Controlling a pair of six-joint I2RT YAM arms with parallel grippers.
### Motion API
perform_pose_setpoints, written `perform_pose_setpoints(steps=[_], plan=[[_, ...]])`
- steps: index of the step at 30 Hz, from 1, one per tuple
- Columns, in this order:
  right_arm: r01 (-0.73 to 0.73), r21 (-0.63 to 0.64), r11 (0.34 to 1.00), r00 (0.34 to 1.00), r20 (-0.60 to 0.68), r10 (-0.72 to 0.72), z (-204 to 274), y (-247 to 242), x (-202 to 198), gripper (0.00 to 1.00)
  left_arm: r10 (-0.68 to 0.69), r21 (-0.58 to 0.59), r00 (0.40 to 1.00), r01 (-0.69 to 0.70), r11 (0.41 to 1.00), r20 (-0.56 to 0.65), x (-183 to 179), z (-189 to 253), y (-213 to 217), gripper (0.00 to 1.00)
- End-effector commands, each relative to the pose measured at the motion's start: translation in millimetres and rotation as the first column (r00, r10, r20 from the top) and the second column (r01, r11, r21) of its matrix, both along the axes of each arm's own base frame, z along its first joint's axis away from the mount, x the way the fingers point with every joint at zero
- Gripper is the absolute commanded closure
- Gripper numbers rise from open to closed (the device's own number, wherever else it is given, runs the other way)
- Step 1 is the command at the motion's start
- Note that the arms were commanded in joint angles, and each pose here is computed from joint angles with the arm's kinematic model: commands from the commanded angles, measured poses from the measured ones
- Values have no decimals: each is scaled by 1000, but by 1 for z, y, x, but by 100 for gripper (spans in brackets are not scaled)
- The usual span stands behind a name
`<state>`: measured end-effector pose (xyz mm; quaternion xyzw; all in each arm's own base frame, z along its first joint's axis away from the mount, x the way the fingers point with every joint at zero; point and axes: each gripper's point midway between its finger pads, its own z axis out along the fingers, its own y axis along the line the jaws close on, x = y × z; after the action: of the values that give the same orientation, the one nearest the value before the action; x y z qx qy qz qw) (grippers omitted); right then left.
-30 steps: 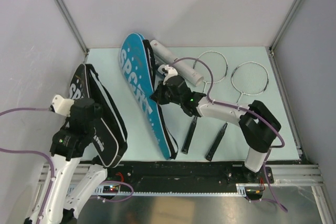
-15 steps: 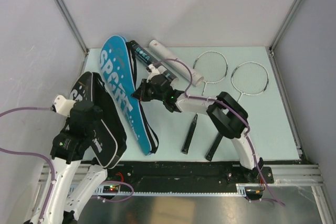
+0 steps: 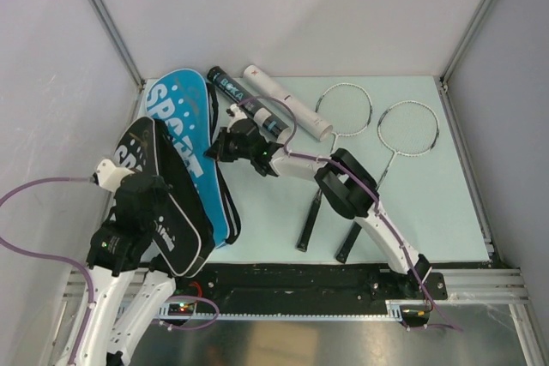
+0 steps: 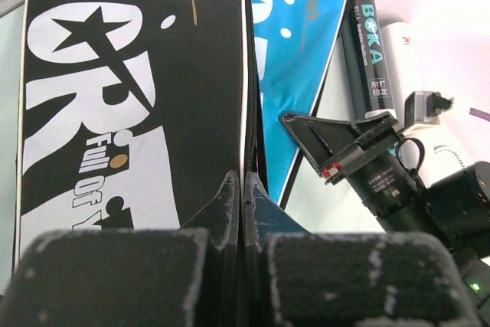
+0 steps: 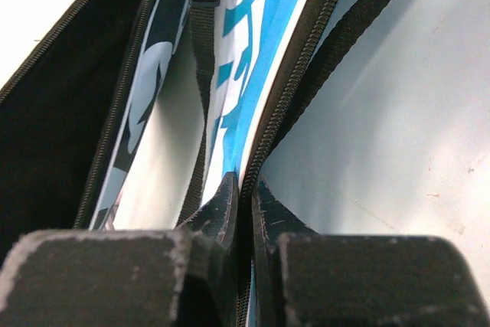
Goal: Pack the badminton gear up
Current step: Place the racket bag at the center of the board.
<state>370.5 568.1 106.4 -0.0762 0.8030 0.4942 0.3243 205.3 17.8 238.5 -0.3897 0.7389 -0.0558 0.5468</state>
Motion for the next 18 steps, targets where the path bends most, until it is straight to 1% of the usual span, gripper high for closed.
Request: perform_pose_setpoints(steps=[1,6,7,8,10,11,12,14,15,16,17,18], plan=[[-90,51,995,995,42,88,19,20,-6,100,-11,10,999,10,1000,50,8,9,-1,100],[-111,25,994,994,17,110,1,21,-13,100,-35,23,997,34,999,66,9,10,-3,100],[-114,25,993,993,16,113,1,21,-13,96,-35,22,997,34,999,69,9,10,-3,100],[-121,27,992,993,14,121,3,21,-14,92,-38,25,997,36,999,72,10,10,-4,100],[-129,26,991,992,13,129,9,18,-14,78,-39,33,996,36,999,80,10,13,-3,100],[-129,24,991,992,11,129,13,15,-13,68,-35,38,996,32,999,86,11,16,-2,100],[-126,22,992,992,8,126,20,11,-14,60,-34,47,995,30,998,90,11,18,-1,100],[-101,20,995,995,5,101,37,-2,-12,39,-31,67,995,24,997,97,11,23,2,100],[-88,28,996,996,21,87,55,-10,-12,32,-30,76,995,22,997,100,12,26,3,100],[-78,30,996,997,29,77,64,-19,-14,28,-33,86,994,25,996,100,12,27,3,100],[-70,47,996,997,43,68,82,-29,-16,26,-37,91,994,28,995,99,12,28,3,100],[-64,58,996,997,44,61,88,-39,-18,25,-39,93,994,30,995,100,12,28,3,100]])
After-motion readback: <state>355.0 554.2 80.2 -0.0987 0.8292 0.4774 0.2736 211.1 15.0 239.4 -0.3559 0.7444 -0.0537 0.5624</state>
